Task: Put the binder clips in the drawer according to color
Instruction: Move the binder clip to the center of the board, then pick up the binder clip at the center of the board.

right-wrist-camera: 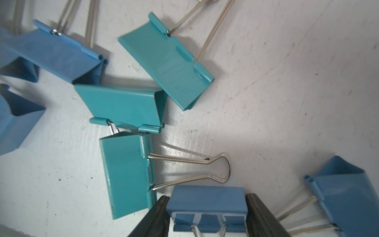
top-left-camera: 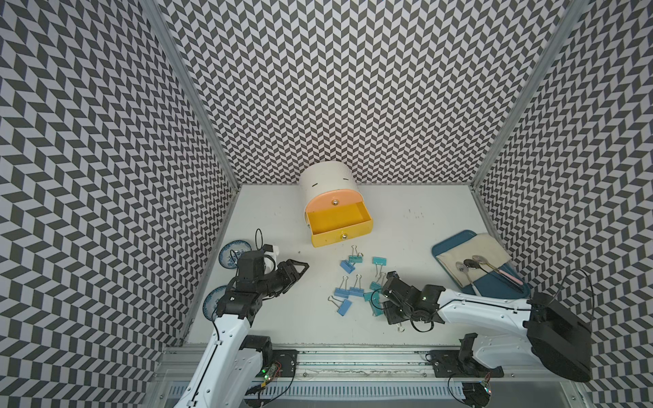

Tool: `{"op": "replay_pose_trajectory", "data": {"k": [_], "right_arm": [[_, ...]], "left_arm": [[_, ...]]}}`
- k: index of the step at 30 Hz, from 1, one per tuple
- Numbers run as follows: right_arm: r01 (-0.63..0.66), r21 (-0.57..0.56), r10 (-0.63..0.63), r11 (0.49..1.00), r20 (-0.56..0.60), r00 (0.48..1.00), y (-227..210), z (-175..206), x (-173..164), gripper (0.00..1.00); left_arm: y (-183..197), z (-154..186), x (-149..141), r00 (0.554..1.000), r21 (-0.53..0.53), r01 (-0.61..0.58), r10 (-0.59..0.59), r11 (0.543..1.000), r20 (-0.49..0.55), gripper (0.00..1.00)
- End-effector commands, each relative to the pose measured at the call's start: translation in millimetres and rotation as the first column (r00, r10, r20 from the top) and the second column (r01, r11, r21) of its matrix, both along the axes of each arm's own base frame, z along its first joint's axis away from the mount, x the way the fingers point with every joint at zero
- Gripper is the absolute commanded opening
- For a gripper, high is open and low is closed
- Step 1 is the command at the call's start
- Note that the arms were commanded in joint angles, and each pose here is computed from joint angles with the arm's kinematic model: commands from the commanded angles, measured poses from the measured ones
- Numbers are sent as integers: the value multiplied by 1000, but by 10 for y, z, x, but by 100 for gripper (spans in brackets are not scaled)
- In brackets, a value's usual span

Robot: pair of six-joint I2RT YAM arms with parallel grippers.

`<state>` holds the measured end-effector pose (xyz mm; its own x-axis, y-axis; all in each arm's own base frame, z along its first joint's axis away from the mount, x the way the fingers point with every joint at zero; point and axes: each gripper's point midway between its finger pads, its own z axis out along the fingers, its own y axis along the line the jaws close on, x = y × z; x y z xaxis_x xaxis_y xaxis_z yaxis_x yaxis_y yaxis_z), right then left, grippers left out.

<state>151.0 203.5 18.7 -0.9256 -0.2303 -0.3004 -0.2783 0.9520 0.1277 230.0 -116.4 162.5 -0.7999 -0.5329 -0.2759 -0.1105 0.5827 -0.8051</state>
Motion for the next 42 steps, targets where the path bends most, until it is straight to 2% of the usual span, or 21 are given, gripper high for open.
{"op": "replay_pose_trajectory", "data": {"k": [1, 9, 17, 24, 30, 42], "right_arm": [[15, 7, -15, 1000, 14, 1000, 31, 59, 11, 57], [36, 54, -40, 998, 73, 997, 89, 389, 118, 49], [51, 69, -61, 996, 154, 986, 168, 810, 352, 46], [94, 228, -149, 969, 234, 961, 193, 1517, 915, 45], [92, 351, -217, 932, 336, 917, 179, 2142, 1471, 45], [-30, 497, -191, 867, 388, 901, 800, 2770, 2298, 46]], "left_arm": [[-19, 110, 13, 999, -7, 10, -9, 1000, 37, 60], [-15, 257, 90, 998, -6, 3, -2, 1000, 62, 60], [-19, 543, 223, 994, -18, -7, 9, 1000, 112, 60], [-26, 885, 370, 985, -13, -5, 7, 1000, 174, 60], [-58, 1127, 518, 977, -15, 12, -9, 1000, 215, 59], [-294, 1347, 700, 966, -73, 103, -82, 992, 246, 59]]}}
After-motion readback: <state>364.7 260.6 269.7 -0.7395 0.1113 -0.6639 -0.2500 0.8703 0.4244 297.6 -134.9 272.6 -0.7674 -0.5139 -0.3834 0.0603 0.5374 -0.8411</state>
